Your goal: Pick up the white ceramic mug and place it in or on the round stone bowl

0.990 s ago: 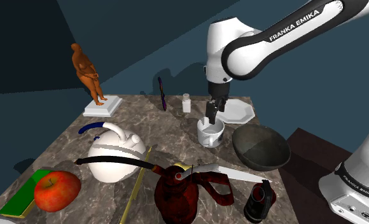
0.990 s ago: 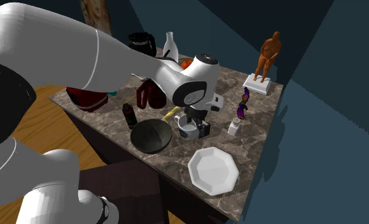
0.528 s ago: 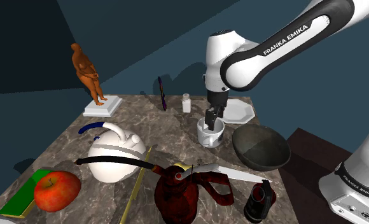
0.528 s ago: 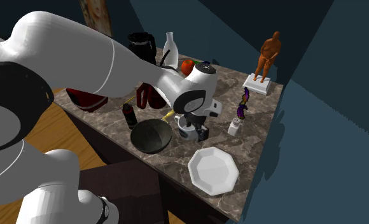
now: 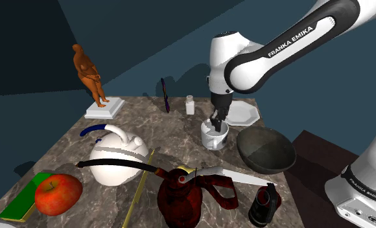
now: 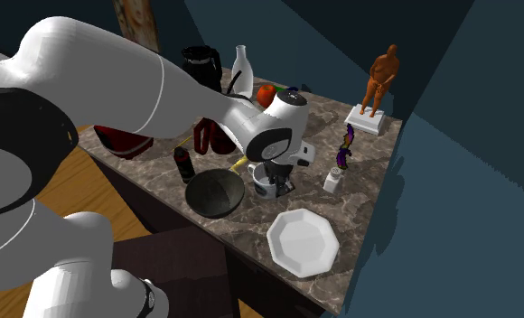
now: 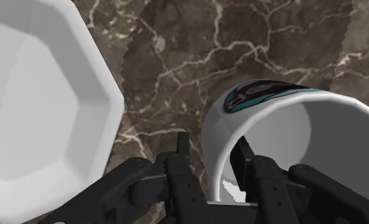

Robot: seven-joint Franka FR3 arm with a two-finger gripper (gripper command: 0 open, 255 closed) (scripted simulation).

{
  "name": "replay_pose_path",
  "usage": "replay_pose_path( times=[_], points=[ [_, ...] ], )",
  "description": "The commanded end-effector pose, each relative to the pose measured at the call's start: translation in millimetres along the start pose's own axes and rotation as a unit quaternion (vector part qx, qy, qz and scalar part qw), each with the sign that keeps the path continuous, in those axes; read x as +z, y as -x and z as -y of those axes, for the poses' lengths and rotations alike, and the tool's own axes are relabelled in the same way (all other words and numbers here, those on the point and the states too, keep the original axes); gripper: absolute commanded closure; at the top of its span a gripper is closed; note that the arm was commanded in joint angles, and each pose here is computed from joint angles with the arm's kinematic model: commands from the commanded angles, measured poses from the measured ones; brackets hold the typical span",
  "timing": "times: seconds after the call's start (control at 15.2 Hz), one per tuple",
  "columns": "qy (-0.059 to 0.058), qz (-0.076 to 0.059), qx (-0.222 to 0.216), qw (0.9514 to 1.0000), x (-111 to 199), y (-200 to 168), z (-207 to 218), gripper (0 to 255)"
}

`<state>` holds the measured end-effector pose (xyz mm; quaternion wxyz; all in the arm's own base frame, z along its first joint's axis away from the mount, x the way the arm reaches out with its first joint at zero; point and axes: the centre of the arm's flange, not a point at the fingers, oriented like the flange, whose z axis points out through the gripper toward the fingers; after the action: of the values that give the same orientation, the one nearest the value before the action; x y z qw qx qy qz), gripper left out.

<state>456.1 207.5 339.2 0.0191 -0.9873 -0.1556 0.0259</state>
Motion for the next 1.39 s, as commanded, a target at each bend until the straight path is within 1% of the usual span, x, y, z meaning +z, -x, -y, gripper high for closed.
replay_pose_path(
  times=[0.0,0.46,1.32],
  points=[
    [0.0,0.0,0.0,1.0,0,0,0,255],
    [0.0,0.0,0.0,1.0,0,0,0,255],
    [0.0,0.0,0.0,1.0,-68,3,3,255]
  ],
)
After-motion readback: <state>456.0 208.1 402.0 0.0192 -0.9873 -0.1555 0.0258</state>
